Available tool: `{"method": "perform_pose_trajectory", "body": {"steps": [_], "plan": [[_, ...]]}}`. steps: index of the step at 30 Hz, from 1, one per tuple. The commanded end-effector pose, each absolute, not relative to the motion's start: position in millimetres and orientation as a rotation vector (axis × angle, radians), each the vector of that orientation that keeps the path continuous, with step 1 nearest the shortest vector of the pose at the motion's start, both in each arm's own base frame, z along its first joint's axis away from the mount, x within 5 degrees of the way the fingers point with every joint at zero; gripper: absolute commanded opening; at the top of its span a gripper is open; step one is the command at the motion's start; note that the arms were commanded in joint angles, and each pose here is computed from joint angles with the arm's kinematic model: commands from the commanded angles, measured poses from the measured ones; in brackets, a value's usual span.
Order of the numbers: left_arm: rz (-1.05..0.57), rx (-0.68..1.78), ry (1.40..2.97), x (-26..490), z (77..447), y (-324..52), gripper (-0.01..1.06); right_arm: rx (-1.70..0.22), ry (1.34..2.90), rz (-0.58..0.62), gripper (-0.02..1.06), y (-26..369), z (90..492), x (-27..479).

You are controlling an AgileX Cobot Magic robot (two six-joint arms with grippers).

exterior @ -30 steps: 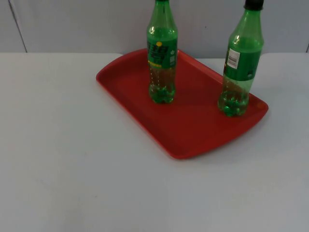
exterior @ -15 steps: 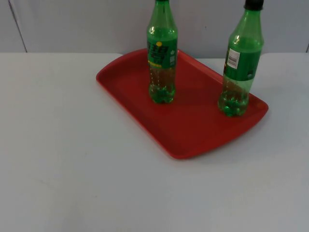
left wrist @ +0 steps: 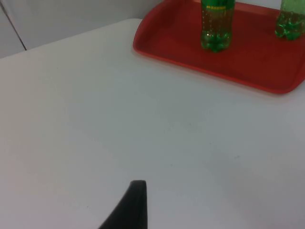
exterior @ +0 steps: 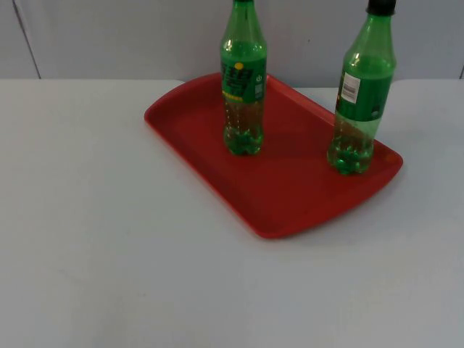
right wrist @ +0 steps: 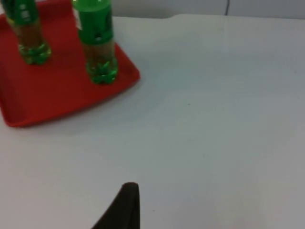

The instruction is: Place the bottle upright on the tray.

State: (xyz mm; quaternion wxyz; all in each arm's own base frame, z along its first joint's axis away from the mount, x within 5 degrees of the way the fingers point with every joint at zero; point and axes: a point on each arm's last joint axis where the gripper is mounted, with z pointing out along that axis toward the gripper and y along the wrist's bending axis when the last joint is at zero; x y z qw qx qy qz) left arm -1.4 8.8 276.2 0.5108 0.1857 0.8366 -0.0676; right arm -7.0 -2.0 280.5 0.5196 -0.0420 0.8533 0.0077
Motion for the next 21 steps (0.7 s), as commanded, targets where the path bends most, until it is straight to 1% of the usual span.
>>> {"method": "perform_pose_trajectory", "body": {"steps": [1,4,21], "plan": [[-0.162,0.454,2.008,-1.1,275.6,9.1,1.05,-0.063,2.046,0.002,1.05,-1.6,280.0,-7.3],[-0.162,0.454,2.008,-1.1,275.6,9.1,1.05,-0.033,2.046,-0.016,1.05,-1.3,280.0,-7.3],[-0.162,0.454,2.008,-1.1,275.6,9.1,1.05,-0.033,2.046,-0.02,1.05,-1.6,280.0,-7.3]]}}
